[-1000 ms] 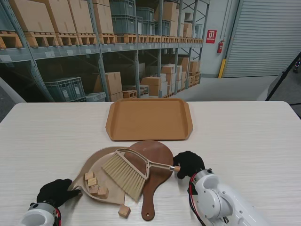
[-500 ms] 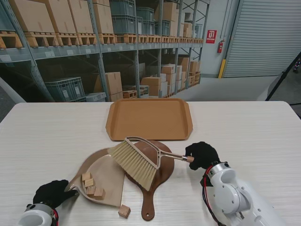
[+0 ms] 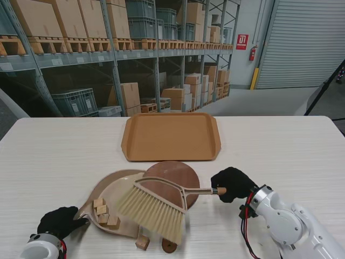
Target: Sweep wood blocks off a wooden cutting board into a dustpan and pour them into a container
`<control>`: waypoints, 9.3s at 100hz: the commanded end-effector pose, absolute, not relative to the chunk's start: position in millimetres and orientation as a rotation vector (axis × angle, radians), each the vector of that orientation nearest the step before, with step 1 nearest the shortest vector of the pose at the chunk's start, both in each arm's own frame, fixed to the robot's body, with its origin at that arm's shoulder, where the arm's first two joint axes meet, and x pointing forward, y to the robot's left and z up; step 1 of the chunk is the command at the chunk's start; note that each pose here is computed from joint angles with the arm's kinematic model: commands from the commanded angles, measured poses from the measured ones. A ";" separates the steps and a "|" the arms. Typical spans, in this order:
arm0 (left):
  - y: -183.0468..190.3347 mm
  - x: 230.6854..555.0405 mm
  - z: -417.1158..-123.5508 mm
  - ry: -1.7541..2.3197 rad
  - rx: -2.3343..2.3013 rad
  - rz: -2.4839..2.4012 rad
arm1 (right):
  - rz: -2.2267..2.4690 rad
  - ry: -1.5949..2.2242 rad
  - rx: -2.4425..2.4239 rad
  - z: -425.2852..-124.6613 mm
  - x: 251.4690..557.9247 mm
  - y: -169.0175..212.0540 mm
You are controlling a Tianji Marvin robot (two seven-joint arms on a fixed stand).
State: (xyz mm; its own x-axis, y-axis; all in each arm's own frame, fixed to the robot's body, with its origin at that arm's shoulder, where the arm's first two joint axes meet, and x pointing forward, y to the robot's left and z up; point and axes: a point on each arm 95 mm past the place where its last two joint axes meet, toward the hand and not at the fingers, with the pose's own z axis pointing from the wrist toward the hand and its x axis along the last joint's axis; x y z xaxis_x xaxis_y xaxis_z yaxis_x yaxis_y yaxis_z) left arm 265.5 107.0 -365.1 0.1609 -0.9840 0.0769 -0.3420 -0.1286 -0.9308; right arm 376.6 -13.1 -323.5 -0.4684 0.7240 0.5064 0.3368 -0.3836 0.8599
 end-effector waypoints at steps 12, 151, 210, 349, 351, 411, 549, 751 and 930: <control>105.5 262.5 -365.9 1.314 -1.629 -0.972 | 1.895 1.662 1.419 -329.1 379.4 -21.2; 105.4 264.0 -367.9 1.324 -1.638 -0.967 | 1.688 2.055 1.150 -350.3 397.1 -10.9; 105.6 265.0 -368.5 1.329 -1.637 -0.967 | 1.589 1.978 1.131 -353.2 397.3 6.6; 106.2 265.7 -369.1 1.330 -1.636 -0.971 | 1.749 1.617 1.372 -373.1 396.2 57.1; 106.3 265.6 -369.1 1.330 -1.636 -0.971 | 1.746 1.607 1.380 -372.1 396.3 56.0; 105.8 266.9 -368.9 1.346 -1.633 -0.971 | 1.505 1.276 1.497 -342.3 411.6 -3.6; 103.9 269.3 -369.8 1.368 -1.636 -0.969 | 0.814 0.836 1.523 -365.1 422.4 -157.4; 104.7 268.6 -371.0 1.368 -1.642 -0.964 | 0.653 1.045 1.497 -395.3 408.3 -183.2; 107.1 268.5 -370.9 1.350 -1.645 -0.969 | 1.714 1.081 1.516 -284.8 448.5 -7.8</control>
